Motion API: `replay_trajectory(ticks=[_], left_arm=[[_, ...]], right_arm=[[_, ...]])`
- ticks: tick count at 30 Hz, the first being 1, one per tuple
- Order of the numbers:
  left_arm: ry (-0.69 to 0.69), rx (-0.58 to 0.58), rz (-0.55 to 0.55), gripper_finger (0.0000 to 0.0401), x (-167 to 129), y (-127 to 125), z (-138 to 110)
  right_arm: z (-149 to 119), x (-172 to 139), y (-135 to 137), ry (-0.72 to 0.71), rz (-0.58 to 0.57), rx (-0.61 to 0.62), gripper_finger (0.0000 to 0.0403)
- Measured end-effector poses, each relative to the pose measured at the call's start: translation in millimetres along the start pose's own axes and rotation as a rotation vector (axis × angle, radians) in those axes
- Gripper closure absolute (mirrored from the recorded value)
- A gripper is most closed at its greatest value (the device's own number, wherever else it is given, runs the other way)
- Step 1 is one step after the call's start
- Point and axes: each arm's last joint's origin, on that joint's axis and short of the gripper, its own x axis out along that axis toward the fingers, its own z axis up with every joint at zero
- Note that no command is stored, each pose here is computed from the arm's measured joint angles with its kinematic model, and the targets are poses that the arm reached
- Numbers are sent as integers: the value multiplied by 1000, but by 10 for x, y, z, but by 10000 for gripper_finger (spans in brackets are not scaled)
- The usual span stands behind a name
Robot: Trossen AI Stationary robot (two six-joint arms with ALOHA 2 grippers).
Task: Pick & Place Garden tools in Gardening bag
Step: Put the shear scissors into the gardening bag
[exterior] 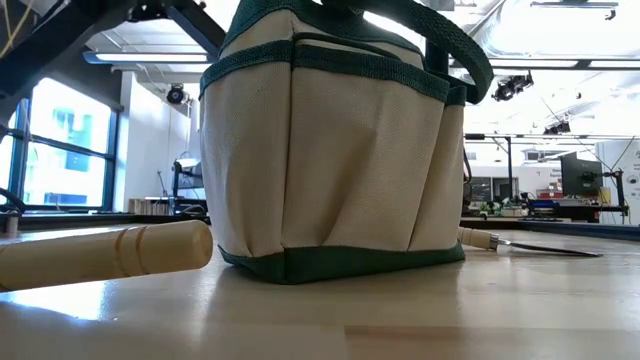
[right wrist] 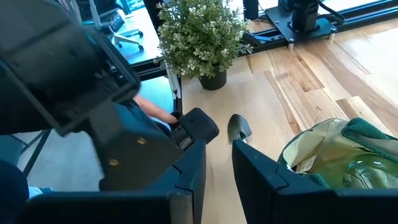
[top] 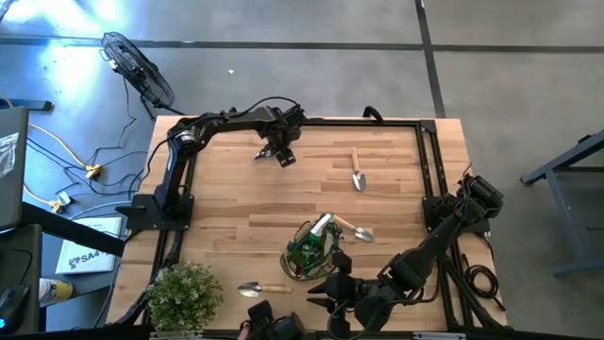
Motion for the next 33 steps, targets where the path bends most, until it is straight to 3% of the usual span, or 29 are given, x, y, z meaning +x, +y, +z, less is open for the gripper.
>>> replay_trajectory(ticks=[12, 16, 21, 22, 24, 28, 31, 33], left_arm=[[102, -22, -61, 165, 387, 38, -52], [104, -20, -56, 221, 395, 28, -53], [145, -4, -80, 352, 377, -17, -89], [153, 14, -89, 360, 374, -38, -96], [171, 16, -80, 357, 329, -74, -111], [279, 49, 40, 357, 146, -227, -222], [373, 94, 130, 357, -104, -379, -357], [347, 95, 197, 357, -376, -476, -382]], right_arm=[[-5, 0, 1, 10, 8, -2, 334], [-14, 0, -6, 19, 2, -9, 334], [-24, -4, -2, 29, 9, -24, 334], [-28, -9, 4, 30, 11, -30, 334], [-37, -10, 14, 30, 14, -38, 334], [-113, -3, 59, 56, 32, -66, 334], [-184, -2, 109, 66, 44, -123, 334], [-202, 2, 164, 41, 67, -165, 334]])
